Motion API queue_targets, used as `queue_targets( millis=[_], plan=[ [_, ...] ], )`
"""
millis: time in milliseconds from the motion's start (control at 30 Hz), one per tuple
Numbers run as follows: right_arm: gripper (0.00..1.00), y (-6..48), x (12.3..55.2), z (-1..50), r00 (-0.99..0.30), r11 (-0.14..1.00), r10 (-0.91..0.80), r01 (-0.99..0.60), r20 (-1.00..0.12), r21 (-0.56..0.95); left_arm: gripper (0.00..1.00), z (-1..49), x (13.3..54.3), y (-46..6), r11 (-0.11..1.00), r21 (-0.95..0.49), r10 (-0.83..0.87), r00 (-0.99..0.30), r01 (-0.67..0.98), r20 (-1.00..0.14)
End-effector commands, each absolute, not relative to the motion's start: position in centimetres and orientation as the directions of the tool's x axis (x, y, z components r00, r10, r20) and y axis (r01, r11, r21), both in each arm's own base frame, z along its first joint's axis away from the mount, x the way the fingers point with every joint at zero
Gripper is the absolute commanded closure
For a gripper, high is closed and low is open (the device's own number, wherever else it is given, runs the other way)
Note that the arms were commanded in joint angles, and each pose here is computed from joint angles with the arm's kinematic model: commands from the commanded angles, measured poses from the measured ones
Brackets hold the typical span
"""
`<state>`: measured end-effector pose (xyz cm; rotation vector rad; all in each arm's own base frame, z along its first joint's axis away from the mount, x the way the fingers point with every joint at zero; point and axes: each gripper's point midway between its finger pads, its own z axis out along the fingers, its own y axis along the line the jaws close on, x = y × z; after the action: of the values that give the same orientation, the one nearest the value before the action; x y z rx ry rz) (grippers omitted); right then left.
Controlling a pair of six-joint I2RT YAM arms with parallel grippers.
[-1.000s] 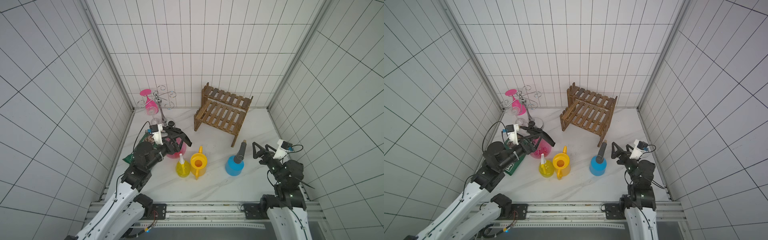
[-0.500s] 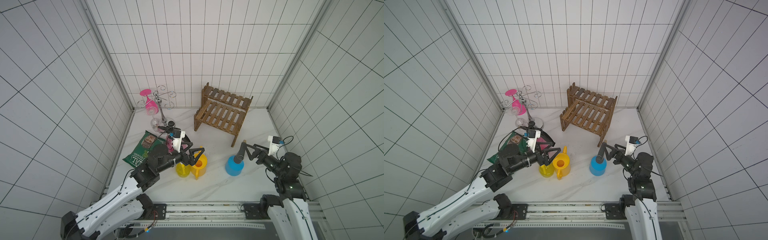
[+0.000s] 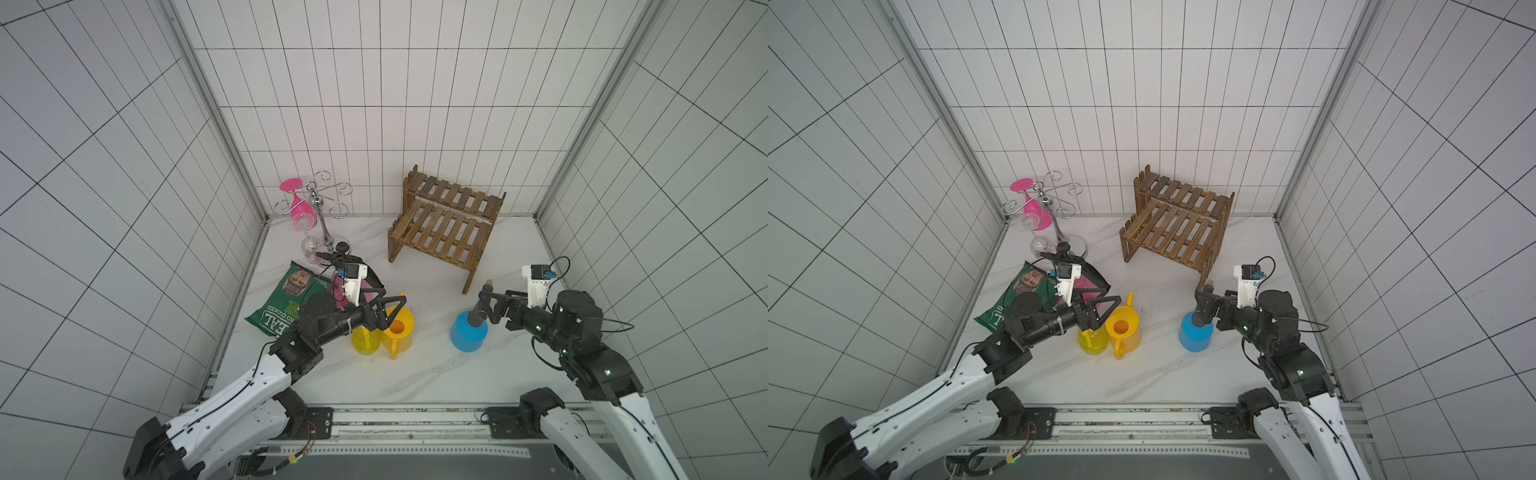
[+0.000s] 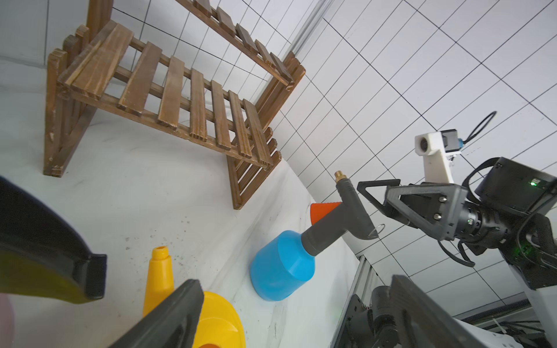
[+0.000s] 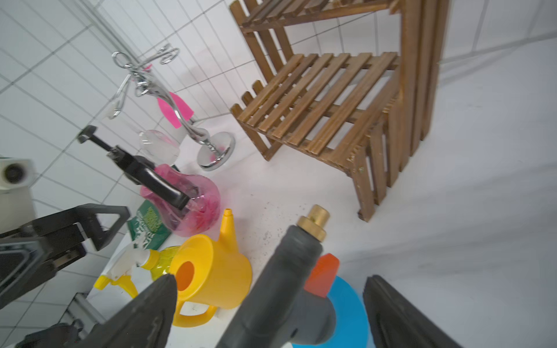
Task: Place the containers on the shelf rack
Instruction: 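Pick up a container from the center of the board.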
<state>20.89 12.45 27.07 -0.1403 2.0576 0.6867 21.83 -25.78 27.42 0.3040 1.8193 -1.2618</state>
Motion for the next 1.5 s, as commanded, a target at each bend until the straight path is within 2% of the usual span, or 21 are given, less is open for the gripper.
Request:
queue_targets(
  millis=[0, 100, 200, 267, 500, 633, 767, 1267, 1467],
  plan=[
    [0.03, 9.4, 19.9, 25.8, -0.614, 0.922, 0.134, -0.210, -0.778, 0.325, 0.02, 29.0, 20.8, -26.6, 0.420, -0.606, -0.243, -0.560, 0.675, -0.792],
    [0.09, 9.5, 19.0, 25.9, -0.657, 0.920, 0.126, -0.203, -0.743, 0.335, 0.02, 28.8, 20.6, -26.9, 0.420, -0.600, -0.228, -0.561, 0.681, -0.796],
    [0.18, 10.8, 18.8, 26.3, -0.692, 0.888, 0.161, -0.209, -0.703, 0.409, 0.02, 28.7, 20.5, -27.1, 0.419, -0.596, -0.217, -0.562, 0.685, -0.798],
    [0.21, 11.5, 19.2, 26.5, -0.718, 0.872, 0.198, -0.183, -0.667, 0.455, 0.02, 28.8, 20.4, -26.9, 0.423, -0.591, -0.215, -0.557, 0.687, -0.802],
    [0.21, 10.7, 21.1, 26.4, -0.752, 0.892, 0.317, 0.031, -0.578, 0.450, 0.02, 29.0, 20.0, -26.5, 0.428, -0.578, -0.222, -0.539, 0.695, -0.812],
    [0.22, 11.2, 21.8, 26.7, -0.750, 0.880, 0.353, 0.064, -0.560, 0.470, 0.02, 29.3, 19.5, -26.4, 0.421, -0.572, -0.224, -0.530, 0.704, -0.818],
    [0.34, 12.4, 22.8, 26.6, -0.765, 0.860, 0.371, 0.069, -0.527, 0.505, 0.02, 29.5, 19.2, -26.4, 0.413, -0.568, -0.222, -0.527, 0.711, -0.821],
    [0.57, 14.3, 25.0, 24.8, -0.806, 0.868, 0.346, 0.081, -0.480, 0.489, 0.02, 29.9, 18.3, -26.4, 0.411, -0.539, -0.211, -0.499, 0.735, -0.841],
    [0.77, 13.8, 24.8, 25.9, -0.781, 0.857, 0.374, 0.084, -0.500, 0.509, 0.02, 29.8, 18.1, -26.8, 0.403, -0.532, -0.198, -0.496, 0.745, -0.845]
  ],
)
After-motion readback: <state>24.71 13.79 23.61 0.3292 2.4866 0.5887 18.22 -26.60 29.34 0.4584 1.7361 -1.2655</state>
